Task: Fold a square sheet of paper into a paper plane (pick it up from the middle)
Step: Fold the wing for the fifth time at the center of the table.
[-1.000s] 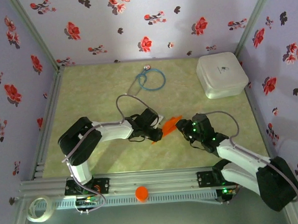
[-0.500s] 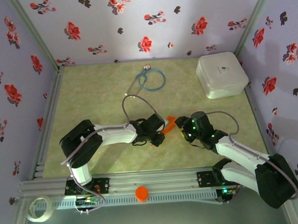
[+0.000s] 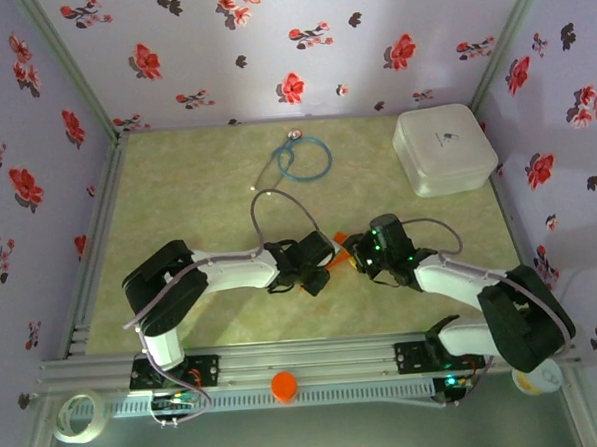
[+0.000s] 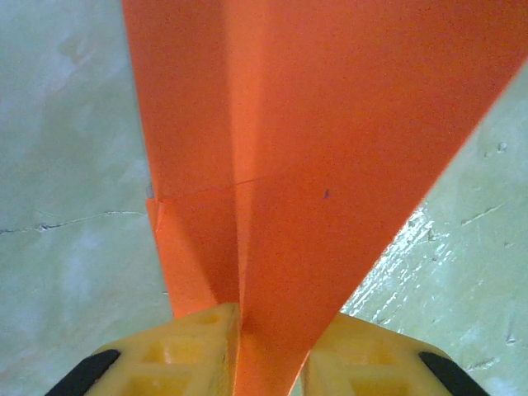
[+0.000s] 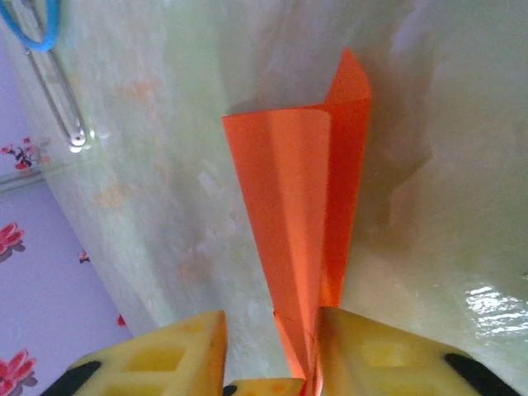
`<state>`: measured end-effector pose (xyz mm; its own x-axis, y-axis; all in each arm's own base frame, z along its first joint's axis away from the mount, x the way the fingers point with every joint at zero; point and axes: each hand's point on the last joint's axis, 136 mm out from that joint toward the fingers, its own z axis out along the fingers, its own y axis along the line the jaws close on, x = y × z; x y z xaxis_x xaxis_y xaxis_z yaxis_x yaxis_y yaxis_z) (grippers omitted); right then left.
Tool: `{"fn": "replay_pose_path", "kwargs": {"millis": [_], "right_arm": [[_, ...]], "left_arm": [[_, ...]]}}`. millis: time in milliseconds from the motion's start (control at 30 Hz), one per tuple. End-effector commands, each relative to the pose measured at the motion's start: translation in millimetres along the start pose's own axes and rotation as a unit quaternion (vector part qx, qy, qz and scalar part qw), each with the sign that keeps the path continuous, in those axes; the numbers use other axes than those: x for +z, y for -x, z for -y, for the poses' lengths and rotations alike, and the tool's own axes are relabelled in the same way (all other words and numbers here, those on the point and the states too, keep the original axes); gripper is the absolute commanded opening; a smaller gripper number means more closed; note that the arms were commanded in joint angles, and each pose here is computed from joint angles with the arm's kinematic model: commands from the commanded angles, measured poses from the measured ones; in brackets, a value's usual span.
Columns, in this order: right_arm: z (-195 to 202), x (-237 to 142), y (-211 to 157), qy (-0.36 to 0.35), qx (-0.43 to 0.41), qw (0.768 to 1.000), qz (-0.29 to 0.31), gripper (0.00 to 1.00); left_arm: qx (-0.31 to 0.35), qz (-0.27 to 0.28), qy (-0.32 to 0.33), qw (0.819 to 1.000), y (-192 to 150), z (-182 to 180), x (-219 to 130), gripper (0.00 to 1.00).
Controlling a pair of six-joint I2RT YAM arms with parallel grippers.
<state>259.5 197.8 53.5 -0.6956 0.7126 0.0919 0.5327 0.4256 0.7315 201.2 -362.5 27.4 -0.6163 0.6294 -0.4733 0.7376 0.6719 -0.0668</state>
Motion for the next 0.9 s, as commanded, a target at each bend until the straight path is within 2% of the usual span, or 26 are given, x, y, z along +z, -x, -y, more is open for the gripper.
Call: {"fn": "replay_pose_path", "kwargs": {"millis": [0, 133, 400, 600, 800, 867], "right_arm": [[-7.2, 5.1, -1.3, 0.018, 0.006, 1.000, -0.012, 0.26], [-5.6, 5.2, -0.5, 0.016, 0.006, 1.000, -0.012, 0.15], [-7.3, 3.0, -0.4, 0.023, 0.002, 1.000, -0.011, 0.01], [-6.3, 4.0, -0.5, 0.022, 0.002, 1.000, -0.013, 0.00], [-5.0, 4.0, -0.2, 0.019, 0.003, 1.000, -0.012, 0.00], [-5.9, 3.4, -0.2, 0.021, 0.003, 1.000, -0.013, 0.00]], "left_arm": [[0.021, -0.004, 0.018, 1.000, 2.2, -1.8, 0.1, 0.25], [0.029, -0.001, 0.026, 0.999, 3.2, -2.7, -0.8, 0.27], [0.049, 0.000, 0.028, 0.998, 2.5, 2.7, 0.8, 0.28], [0.053, -0.002, 0.034, 0.998, 2.7, 2.3, 3.6, 0.26], [0.055, -0.002, 0.050, 0.997, 1.9, -2.4, 3.8, 0.17], [0.054, -0.001, 0.054, 0.997, 2.6, -4.1, 3.3, 0.18]]}}
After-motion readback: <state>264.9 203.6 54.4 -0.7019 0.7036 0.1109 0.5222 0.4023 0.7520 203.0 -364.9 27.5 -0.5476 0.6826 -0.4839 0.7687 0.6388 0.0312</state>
